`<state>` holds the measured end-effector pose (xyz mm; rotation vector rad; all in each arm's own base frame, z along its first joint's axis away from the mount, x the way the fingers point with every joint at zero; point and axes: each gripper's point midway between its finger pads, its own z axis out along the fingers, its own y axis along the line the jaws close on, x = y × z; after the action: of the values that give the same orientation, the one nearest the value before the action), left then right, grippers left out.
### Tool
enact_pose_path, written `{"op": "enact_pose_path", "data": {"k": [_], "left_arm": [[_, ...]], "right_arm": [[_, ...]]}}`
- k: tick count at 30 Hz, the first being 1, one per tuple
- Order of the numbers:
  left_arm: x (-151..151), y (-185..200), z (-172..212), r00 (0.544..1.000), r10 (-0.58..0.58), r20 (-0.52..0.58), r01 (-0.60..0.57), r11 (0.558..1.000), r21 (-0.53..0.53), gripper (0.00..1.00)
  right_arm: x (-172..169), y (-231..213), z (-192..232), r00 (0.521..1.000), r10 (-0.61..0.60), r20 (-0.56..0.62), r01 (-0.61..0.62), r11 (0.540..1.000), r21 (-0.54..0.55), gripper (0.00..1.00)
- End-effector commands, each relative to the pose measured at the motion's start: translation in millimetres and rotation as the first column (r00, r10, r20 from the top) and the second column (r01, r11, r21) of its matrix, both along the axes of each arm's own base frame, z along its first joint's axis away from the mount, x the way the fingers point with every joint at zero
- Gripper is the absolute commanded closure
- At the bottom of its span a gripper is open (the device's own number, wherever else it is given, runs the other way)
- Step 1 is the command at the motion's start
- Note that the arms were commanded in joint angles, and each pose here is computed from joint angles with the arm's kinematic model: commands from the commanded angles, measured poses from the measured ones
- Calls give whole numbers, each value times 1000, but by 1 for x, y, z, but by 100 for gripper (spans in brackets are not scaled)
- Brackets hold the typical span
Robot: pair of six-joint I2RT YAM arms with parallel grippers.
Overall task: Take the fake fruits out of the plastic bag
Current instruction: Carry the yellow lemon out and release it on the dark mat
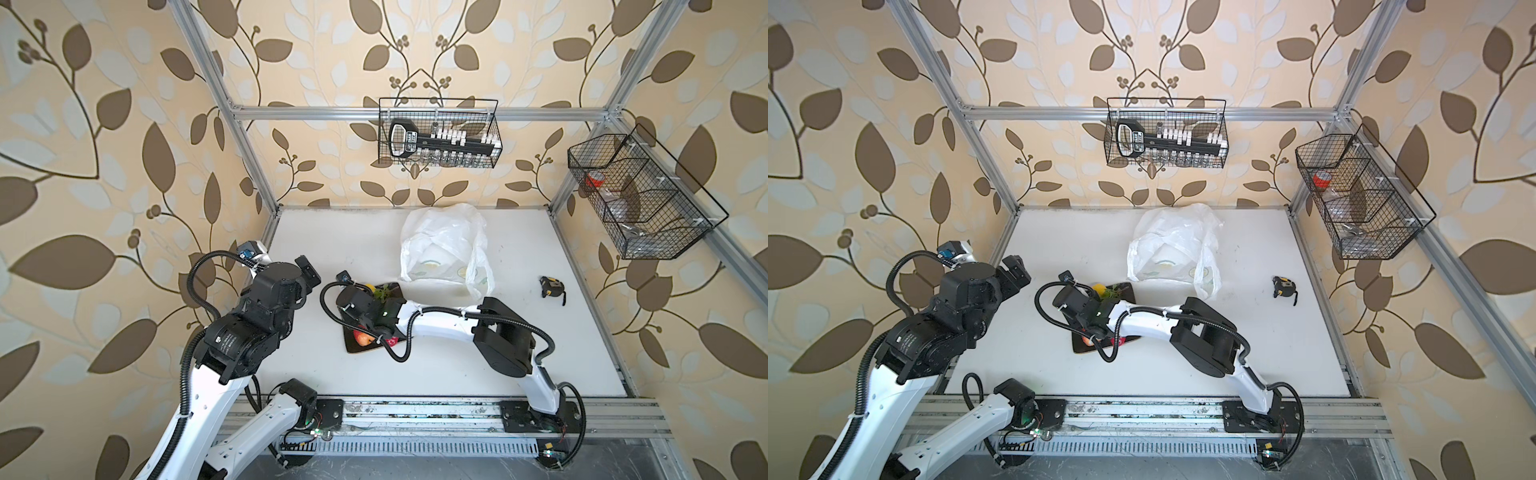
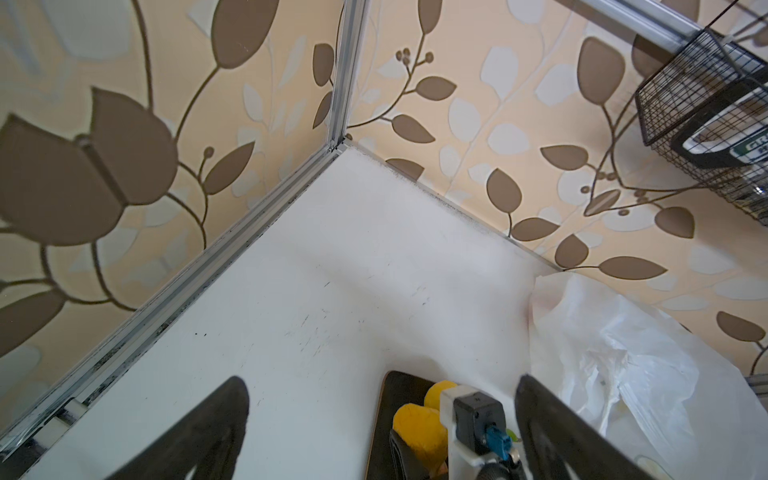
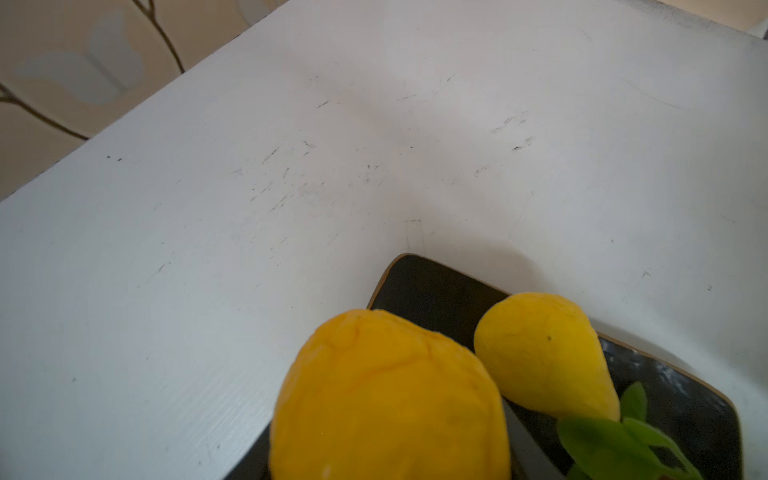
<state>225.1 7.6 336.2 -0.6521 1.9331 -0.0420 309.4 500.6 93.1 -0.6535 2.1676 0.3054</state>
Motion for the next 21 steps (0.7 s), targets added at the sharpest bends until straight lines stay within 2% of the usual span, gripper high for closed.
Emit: {"op": "enact_pose_path", "data": {"k": [1, 7, 12, 21], "left_arm": [[-8, 8, -9, 999, 34, -29, -34, 999, 7, 1], [-3, 3, -11, 999, 16, -40, -15, 1000, 14, 1], [3, -1, -9, 999, -1, -38, 2, 1000, 16, 1], [10, -7, -2, 999, -30, -16, 31, 999, 22, 1]], "right_arm": [[7, -1, -14, 998, -62, 17, 62, 997, -49, 60], [6, -4, -37, 997, -69, 19, 70, 993, -98, 52], [2, -1, -43, 999, -49, 10, 49, 994, -102, 40], [2, 12, 4, 999, -27, 47, 28, 999, -26, 22]]}}
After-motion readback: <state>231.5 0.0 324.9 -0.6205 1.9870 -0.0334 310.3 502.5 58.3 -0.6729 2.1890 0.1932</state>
